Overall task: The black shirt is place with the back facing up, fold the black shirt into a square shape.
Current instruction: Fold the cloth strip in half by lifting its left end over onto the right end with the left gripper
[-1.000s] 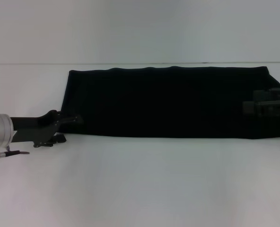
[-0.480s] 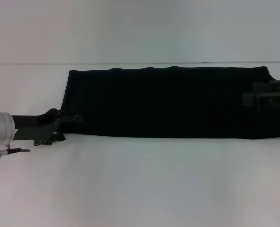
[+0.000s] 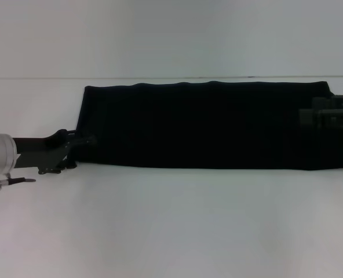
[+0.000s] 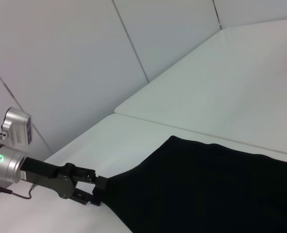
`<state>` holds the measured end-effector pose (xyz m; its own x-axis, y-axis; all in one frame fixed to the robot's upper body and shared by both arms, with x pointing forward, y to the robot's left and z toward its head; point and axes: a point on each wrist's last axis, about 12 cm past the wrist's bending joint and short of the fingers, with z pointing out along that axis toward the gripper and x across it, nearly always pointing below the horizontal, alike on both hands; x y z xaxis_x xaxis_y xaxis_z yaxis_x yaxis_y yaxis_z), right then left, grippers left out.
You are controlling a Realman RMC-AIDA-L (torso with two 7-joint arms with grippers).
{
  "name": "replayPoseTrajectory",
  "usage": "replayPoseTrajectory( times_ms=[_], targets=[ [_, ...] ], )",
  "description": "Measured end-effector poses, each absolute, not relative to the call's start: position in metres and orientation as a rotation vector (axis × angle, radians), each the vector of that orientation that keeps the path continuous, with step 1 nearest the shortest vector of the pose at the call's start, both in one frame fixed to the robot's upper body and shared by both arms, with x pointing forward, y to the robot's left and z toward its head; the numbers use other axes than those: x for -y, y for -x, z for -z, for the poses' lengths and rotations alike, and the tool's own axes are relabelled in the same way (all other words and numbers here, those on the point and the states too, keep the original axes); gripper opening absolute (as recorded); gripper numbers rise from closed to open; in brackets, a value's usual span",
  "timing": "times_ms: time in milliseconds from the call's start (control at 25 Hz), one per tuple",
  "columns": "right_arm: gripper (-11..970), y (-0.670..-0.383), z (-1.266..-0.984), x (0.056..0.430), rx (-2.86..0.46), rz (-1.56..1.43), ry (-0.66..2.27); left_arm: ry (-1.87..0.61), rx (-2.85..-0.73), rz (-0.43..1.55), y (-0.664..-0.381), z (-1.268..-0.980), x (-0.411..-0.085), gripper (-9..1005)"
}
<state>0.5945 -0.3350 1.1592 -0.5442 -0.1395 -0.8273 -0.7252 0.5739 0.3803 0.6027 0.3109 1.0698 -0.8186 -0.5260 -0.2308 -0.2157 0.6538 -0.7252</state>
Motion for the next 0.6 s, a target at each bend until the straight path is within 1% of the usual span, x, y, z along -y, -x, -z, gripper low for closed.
replayPoseTrajectory(
  times_ms=[600],
  targets=[
    [853, -0.5947, -1.1606, 0.3363, -2.005, -0.951, 0.673, 0.526, -2.454, 0.957, -0.6134, -1.0764, -0.3045, 848]
  ],
)
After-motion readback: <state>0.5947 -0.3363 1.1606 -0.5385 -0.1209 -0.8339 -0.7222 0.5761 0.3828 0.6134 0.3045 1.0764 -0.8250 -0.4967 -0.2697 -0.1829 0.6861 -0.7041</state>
